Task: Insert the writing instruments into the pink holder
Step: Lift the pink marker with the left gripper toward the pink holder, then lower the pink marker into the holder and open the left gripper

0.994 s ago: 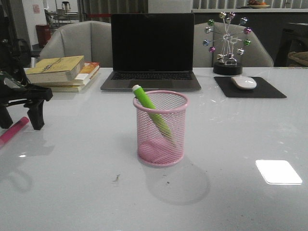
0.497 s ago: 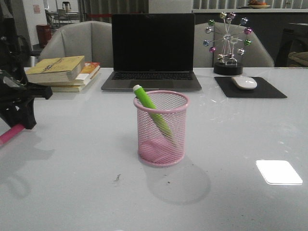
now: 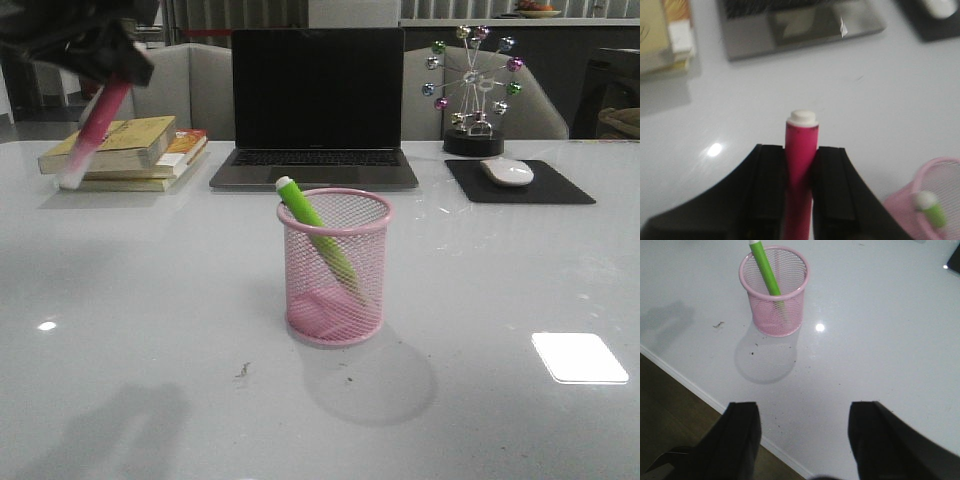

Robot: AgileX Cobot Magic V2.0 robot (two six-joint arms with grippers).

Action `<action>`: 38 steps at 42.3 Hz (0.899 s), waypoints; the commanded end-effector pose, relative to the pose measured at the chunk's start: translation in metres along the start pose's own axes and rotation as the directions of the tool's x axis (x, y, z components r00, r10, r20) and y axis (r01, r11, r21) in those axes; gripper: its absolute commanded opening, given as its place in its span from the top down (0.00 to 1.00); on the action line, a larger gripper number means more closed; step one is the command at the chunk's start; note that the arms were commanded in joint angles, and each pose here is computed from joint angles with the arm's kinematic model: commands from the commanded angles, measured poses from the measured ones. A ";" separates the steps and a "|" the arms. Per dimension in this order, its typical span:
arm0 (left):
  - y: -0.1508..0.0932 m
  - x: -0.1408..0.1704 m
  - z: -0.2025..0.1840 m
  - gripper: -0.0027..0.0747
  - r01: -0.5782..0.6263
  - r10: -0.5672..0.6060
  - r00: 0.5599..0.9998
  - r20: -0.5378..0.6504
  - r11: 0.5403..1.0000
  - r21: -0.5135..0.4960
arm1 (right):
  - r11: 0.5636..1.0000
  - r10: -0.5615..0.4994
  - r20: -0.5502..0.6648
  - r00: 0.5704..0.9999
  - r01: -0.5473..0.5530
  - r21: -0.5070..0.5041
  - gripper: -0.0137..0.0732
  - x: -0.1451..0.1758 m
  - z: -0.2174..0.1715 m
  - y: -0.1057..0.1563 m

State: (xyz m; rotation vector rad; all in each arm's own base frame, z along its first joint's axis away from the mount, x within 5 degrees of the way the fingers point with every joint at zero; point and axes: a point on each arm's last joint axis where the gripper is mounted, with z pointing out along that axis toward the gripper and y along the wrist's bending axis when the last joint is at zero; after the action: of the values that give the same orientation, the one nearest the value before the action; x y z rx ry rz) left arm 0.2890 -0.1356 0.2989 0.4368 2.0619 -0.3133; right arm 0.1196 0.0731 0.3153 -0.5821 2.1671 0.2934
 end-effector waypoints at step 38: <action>-0.147 0.046 0.042 0.85 -0.134 -0.043 0.719 0.694 0.971 0.198 | 1.000 -0.006 0.095 0.995 0.006 -0.001 0.27 -0.012 -0.006 0.000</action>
State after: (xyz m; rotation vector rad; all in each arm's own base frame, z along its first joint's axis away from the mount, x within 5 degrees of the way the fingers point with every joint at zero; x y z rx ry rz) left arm 0.2362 -0.2720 0.2237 0.4868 1.4019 -0.5694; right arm 0.1196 0.0731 0.3153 -0.5821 2.1671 0.2934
